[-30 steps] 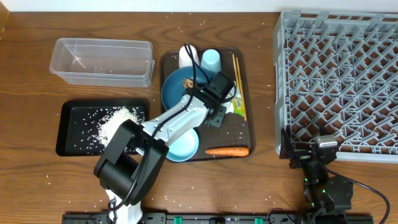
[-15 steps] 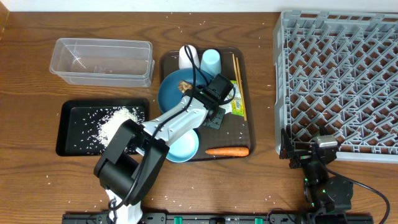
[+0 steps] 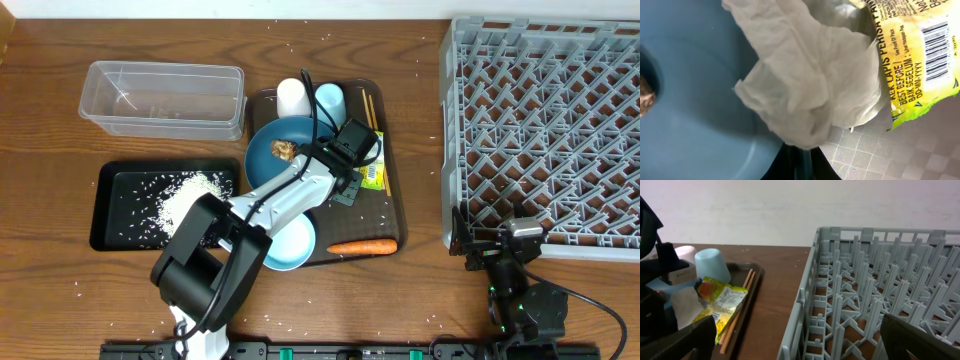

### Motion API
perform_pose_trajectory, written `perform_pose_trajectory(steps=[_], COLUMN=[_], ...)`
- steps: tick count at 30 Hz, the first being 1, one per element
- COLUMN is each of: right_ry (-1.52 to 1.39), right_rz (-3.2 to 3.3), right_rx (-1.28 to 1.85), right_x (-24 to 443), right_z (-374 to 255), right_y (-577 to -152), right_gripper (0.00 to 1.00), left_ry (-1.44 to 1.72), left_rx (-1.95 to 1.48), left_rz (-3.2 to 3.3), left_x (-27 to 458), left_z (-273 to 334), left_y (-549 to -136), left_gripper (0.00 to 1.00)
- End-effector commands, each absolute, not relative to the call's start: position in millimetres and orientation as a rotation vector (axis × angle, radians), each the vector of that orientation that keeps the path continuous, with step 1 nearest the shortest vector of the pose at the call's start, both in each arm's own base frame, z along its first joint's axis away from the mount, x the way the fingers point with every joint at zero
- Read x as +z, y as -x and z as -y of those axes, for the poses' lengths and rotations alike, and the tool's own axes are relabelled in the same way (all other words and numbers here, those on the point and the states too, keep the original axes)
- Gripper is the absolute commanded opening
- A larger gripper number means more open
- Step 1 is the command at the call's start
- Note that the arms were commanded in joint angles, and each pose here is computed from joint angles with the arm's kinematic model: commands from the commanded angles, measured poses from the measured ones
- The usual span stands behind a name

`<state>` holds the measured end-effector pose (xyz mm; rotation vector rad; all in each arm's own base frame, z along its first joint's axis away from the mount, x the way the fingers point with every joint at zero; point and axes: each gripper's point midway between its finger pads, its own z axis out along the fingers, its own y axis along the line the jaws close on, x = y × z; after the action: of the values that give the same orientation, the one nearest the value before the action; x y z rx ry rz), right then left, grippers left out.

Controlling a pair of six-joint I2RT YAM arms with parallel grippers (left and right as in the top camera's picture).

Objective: Sort waste into correct bins and load items into the dishwasher rack
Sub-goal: 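Grasp the teal plate rim with the left gripper, then lift the teal plate and tip it over the black tray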

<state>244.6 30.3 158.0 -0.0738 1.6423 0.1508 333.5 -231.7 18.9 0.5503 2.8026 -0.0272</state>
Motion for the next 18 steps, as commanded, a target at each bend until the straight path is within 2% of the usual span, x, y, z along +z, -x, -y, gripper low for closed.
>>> perform_pose_trajectory(steps=[1, 18], right_ry=[0.043, 0.043], right_rz=[-1.644, -1.644], right_rx=[0.143, 0.142], right_x=[157, 157], right_z=[-25, -25], right_y=[-245, -245], right_gripper=[0.99, 0.99], left_ry=[-0.503, -0.456], left_rx=[-0.084, -0.206], left_rz=[-2.825, -2.644], left_x=[25, 105], left_z=[232, 237], left_y=[-327, -334], left_gripper=[0.06, 0.06])
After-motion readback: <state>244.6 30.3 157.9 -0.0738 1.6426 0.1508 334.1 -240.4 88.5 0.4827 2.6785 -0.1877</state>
